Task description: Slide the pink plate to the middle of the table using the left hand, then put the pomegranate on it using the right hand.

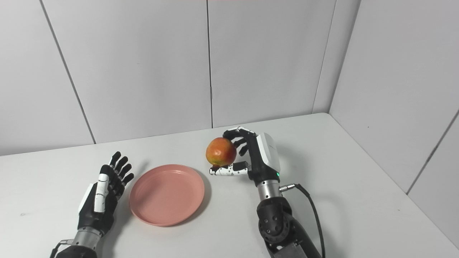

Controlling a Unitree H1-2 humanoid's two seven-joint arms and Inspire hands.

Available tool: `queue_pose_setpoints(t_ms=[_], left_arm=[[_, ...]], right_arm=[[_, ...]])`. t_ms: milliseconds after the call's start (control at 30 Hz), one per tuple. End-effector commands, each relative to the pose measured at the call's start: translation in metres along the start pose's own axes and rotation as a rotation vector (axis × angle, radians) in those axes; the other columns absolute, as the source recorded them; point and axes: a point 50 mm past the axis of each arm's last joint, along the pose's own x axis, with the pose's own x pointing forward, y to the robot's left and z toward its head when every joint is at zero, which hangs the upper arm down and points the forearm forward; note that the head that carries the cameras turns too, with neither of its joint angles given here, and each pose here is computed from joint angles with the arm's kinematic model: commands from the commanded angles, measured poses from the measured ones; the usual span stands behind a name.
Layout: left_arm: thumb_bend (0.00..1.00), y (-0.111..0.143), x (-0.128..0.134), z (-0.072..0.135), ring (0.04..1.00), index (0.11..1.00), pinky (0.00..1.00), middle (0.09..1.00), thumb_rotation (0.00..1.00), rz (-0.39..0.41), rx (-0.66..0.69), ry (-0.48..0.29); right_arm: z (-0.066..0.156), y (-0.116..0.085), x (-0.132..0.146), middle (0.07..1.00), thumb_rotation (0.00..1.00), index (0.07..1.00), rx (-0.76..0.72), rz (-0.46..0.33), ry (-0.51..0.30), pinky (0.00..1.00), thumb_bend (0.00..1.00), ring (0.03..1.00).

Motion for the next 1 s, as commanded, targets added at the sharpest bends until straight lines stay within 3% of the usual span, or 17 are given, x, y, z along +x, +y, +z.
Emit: queue_pose_setpoints(t_ms=[0, 967], left_arm=[[0.64, -0.007, -0.009, -0.012, 0.980, 0.982, 0.95, 0.990, 1.00, 0.001, -0.026, 0.028], [0.65, -0.039, -0.003, -0.012, 1.000, 1.000, 0.99, 1.000, 1.00, -0.075, 0.031, 0.059]], right_arm=[[0.022, -0.004, 0.014, 0.436, 0.00, 0.537, 0.030, -0.028, -0.134, 0.33, 0.52, 0.406], [0.039, 0.054, 0.008, 0.453, 0.00, 0.527, 0.071, 0.205, -0.180, 0.38, 0.52, 0.448]])
